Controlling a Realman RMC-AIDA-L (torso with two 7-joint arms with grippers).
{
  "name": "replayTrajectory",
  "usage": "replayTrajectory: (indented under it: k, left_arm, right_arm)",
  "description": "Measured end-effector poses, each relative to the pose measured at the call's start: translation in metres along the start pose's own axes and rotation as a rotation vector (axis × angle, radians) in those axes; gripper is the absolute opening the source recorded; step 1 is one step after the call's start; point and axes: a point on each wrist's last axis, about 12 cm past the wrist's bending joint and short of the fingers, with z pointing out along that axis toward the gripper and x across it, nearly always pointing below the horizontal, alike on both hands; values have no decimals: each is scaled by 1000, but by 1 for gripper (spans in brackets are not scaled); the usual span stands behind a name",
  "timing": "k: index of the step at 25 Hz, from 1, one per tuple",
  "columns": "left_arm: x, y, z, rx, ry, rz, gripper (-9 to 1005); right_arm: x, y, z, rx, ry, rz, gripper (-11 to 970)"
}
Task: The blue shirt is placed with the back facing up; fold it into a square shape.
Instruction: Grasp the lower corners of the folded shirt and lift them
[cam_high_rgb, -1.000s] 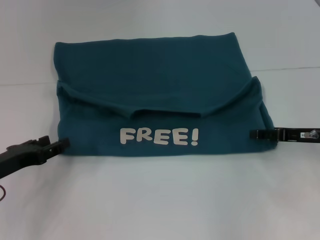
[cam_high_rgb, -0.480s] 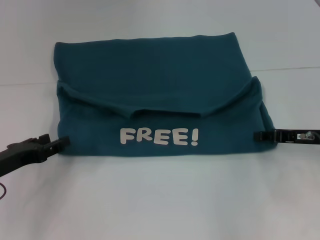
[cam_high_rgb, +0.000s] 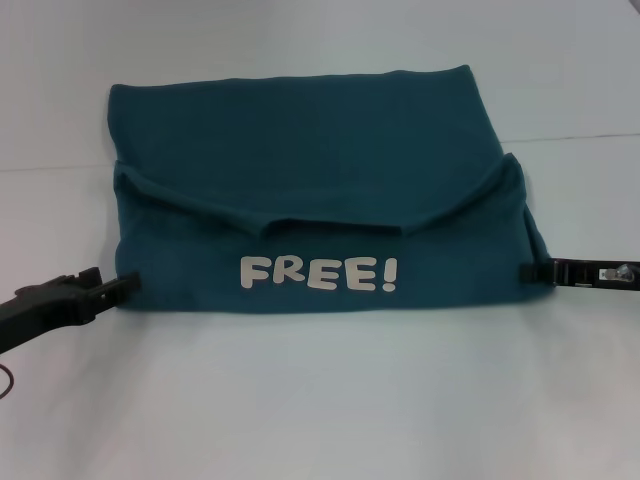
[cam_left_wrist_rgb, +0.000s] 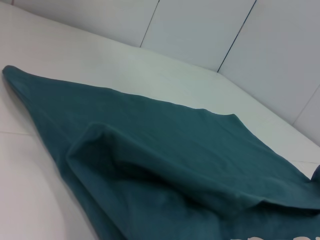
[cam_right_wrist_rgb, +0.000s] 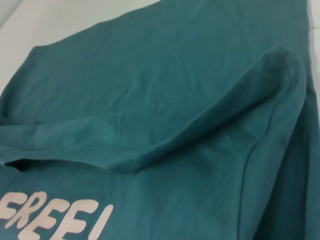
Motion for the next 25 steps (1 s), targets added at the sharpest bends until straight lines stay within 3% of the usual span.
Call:
replayTrajectory:
  k: [3, 17, 25]
  left_arm:
    - [1, 1, 0, -8, 1, -3, 711]
    - [1, -4, 21, -47, 40, 48, 709]
    - [3, 1, 34, -141, 72, 72, 710]
  right_arm:
    - [1, 0, -2, -12, -17, 1, 34]
    - [0, 6, -8, -103, -63, -16, 27]
    - [3, 4, -10, -112, -69, -13, 26]
